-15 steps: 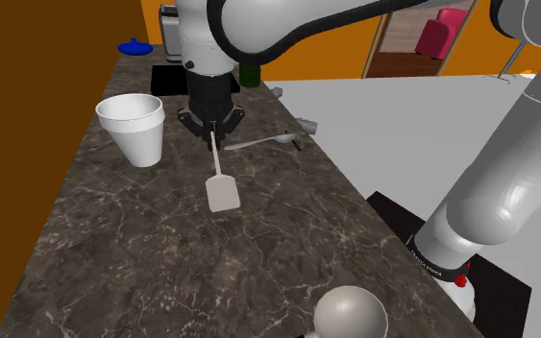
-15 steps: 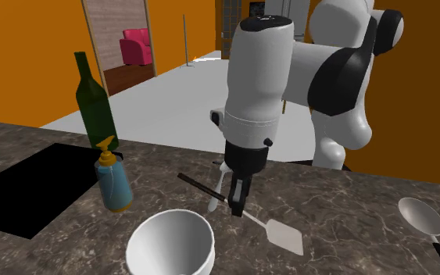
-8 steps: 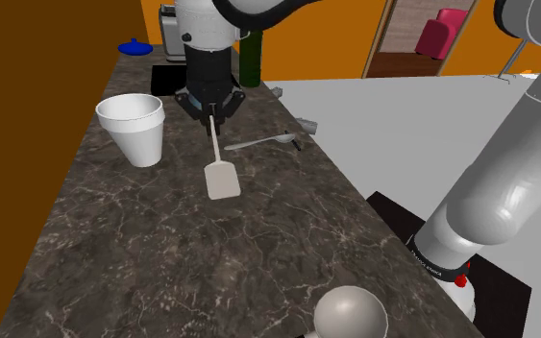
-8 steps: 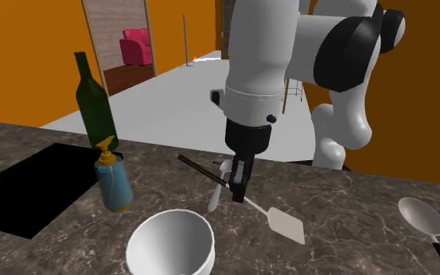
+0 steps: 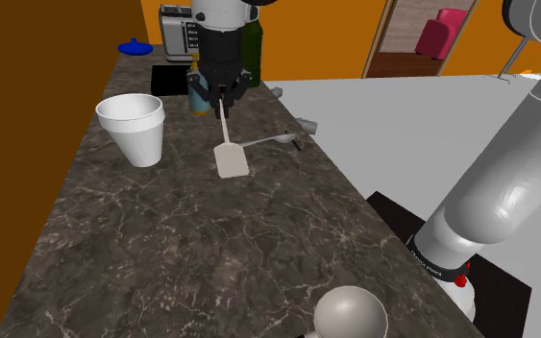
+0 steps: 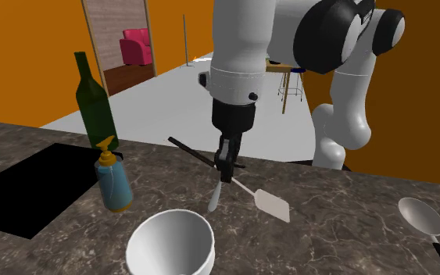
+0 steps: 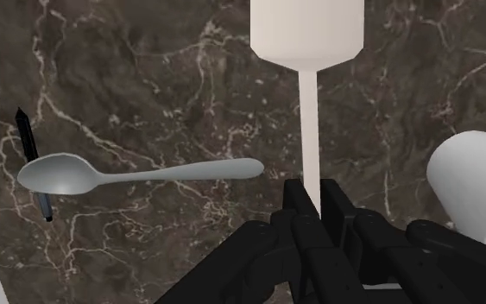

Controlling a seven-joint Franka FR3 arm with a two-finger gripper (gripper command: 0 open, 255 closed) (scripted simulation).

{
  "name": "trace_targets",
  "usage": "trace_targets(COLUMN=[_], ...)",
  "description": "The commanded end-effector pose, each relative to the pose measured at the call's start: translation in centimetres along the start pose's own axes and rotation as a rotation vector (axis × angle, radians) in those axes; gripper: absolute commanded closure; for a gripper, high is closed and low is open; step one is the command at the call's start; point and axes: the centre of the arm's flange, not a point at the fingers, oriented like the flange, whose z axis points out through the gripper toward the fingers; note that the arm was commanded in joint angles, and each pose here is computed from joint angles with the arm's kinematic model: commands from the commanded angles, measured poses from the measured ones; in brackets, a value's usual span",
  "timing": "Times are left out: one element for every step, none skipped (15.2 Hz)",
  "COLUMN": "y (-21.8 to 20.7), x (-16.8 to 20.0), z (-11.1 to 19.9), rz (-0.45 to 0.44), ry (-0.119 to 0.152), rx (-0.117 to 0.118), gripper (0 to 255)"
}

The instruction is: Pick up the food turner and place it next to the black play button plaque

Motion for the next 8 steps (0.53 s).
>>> trace_targets(y=[1.5,2.3,3.1,3.9,4.7,5.5,6.3,7.1], x=[2.2,3.2,4.3,5.3,6.3,7.4,8.4,9.5], z=[0.3,0.3,0.4,0.5,0.5,0.6,0.7,0.7], rz=[-0.002,-0.002,-0.002,-0.002,-0.002,-0.002,-0.002,-0.002], ry=[0.000,0.000,0.000,0.000,0.000,0.000,0.000,0.000], rx=[0.000,0.000,0.000,0.000,0.000,0.000,0.000,0.000], gripper=[255,255,255,255,255,255,255,255])
